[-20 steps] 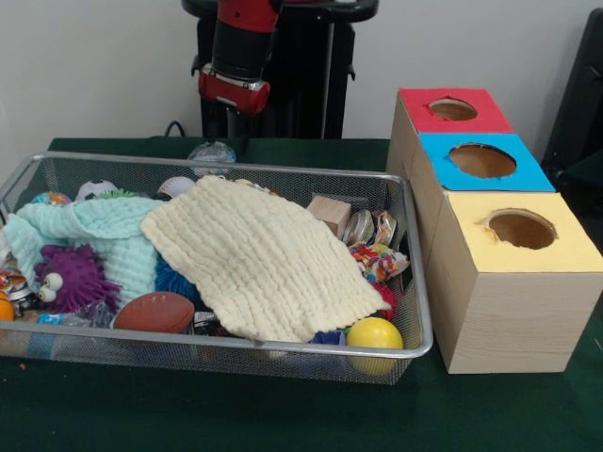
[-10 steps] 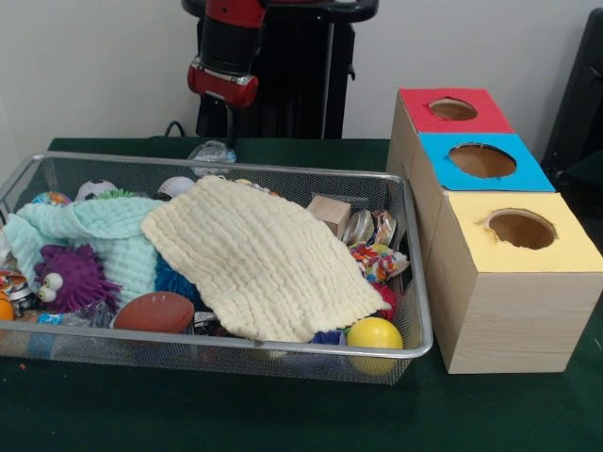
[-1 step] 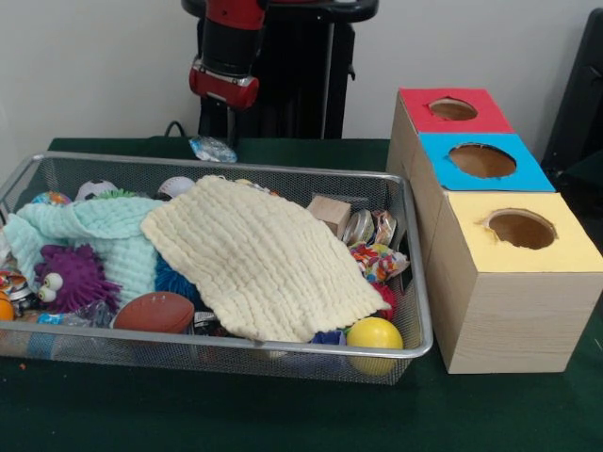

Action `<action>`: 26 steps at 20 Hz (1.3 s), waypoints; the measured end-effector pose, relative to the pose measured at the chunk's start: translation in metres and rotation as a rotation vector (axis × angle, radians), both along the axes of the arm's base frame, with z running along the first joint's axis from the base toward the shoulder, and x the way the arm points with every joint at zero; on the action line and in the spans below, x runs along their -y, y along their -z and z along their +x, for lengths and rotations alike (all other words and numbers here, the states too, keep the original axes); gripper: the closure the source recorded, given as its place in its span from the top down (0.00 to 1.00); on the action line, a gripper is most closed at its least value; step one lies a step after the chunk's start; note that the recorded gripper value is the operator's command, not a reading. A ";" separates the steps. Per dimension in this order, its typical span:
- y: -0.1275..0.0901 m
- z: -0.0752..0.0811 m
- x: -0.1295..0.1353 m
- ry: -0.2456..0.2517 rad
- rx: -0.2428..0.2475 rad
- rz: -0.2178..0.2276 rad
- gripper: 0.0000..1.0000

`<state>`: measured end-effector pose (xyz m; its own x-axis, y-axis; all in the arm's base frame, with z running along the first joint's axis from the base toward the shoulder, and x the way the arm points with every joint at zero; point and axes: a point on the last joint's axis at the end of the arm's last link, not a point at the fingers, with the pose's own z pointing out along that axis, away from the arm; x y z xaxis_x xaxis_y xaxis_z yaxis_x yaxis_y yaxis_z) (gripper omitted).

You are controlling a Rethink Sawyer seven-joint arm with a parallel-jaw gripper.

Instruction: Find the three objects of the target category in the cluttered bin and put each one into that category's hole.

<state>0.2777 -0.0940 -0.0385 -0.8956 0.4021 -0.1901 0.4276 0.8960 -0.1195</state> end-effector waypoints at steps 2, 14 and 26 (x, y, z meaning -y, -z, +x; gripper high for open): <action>0.000 0.001 0.000 -0.004 0.014 0.004 1.00; 0.001 0.005 -0.003 -0.019 0.069 0.025 1.00; 0.001 0.005 -0.003 -0.020 0.071 0.025 0.00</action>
